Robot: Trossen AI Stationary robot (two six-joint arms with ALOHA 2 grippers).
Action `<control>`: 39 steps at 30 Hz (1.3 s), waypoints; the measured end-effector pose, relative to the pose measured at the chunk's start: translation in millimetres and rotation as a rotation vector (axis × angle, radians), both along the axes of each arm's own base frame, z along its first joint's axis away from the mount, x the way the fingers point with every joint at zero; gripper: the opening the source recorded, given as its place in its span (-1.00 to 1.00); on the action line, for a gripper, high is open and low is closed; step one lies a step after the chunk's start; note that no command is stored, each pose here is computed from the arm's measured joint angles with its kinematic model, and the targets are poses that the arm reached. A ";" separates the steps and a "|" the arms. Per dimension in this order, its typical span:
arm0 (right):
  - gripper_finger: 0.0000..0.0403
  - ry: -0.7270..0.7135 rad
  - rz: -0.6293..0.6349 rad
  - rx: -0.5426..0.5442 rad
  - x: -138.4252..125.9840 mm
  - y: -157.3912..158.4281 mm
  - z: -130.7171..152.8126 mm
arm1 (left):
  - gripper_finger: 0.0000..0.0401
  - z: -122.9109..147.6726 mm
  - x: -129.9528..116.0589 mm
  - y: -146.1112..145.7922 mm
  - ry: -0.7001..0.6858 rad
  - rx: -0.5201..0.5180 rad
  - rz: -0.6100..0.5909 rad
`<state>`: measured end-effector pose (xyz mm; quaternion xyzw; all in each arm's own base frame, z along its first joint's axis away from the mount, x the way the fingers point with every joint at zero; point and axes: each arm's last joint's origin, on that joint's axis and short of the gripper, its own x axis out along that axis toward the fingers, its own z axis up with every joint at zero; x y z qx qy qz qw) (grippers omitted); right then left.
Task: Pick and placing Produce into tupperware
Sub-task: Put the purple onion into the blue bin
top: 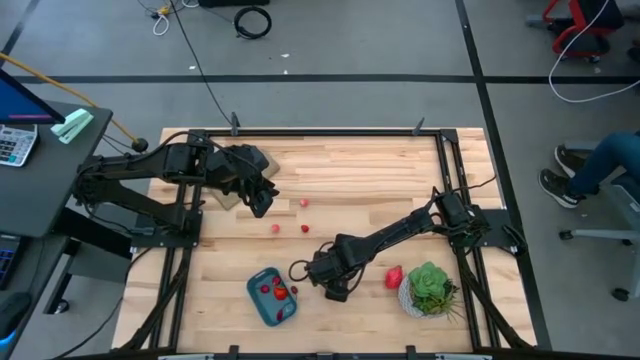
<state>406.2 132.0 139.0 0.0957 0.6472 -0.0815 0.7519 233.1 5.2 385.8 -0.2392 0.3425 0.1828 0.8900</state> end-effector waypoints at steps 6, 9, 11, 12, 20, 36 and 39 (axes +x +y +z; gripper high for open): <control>0.18 -0.048 -0.021 0.019 3.3 -0.8 10.3 | -0.36 0.1 0.1 0.0 -0.002 0.000 0.000; 0.21 -0.098 -0.023 0.033 3.5 -3.3 26.7 | -0.37 0.2 0.2 0.1 -0.003 0.000 0.001; 0.22 -0.158 -0.010 0.050 6.3 -4.9 37.5 | -0.36 0.3 0.3 0.0 -0.005 0.000 0.001; 0.22 -0.195 0.002 0.058 7.8 -5.0 43.1 | -0.36 0.6 0.5 0.1 -0.008 -0.001 0.001; 0.17 -0.774 0.159 0.323 43.5 7.5 100.2 | -0.31 8.2 3.1 2.6 -0.098 0.000 0.011; 0.17 -0.866 0.250 0.362 72.0 20.2 44.1 | -0.27 24.1 7.8 33.3 -0.284 0.021 0.136; 0.17 -0.856 0.277 0.307 71.2 19.0 41.9 | -0.26 24.0 7.7 33.3 -0.283 0.020 0.136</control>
